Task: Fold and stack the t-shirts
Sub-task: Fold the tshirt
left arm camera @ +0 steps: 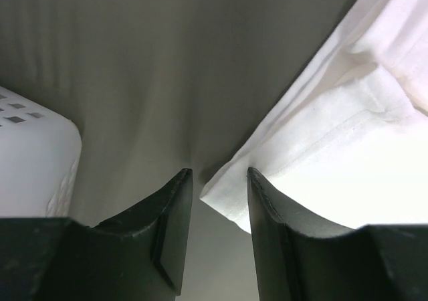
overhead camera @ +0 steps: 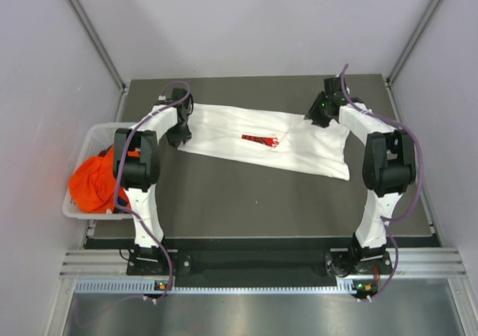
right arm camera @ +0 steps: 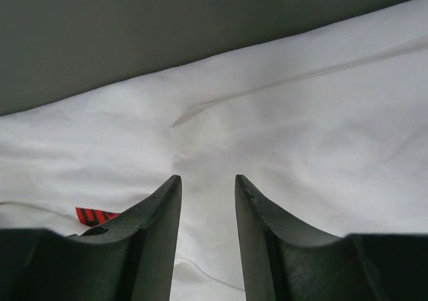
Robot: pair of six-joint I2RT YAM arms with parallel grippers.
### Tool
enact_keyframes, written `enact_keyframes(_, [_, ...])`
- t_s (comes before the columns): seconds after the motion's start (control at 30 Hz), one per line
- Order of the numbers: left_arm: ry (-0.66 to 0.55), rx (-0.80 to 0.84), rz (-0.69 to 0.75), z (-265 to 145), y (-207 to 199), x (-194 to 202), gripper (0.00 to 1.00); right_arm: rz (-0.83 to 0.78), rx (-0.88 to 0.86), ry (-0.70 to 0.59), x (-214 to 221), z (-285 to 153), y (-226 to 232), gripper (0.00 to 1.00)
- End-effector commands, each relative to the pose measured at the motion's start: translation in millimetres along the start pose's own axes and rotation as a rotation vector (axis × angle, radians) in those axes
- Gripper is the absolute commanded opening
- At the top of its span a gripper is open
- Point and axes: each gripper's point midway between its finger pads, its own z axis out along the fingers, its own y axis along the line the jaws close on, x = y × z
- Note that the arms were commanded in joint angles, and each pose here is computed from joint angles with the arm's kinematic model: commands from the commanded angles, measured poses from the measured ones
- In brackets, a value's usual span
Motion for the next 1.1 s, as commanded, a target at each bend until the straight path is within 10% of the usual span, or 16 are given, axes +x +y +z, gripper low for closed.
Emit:
enact_keyframes(0.0, [-0.061, 0.081, -0.025, -29.5, -9.0, -24.6, 0.44, -0.039, 0.021, 0.007, -20.3, -10.4, 5.4, 0.38])
enact_keyframes(1.07, [0.006, 0.087, -0.047, 1.5, -15.8, -9.2, 0.44, 0.012, 0.009, 0.07, 0.2, 56.0, 39.1, 0.42])
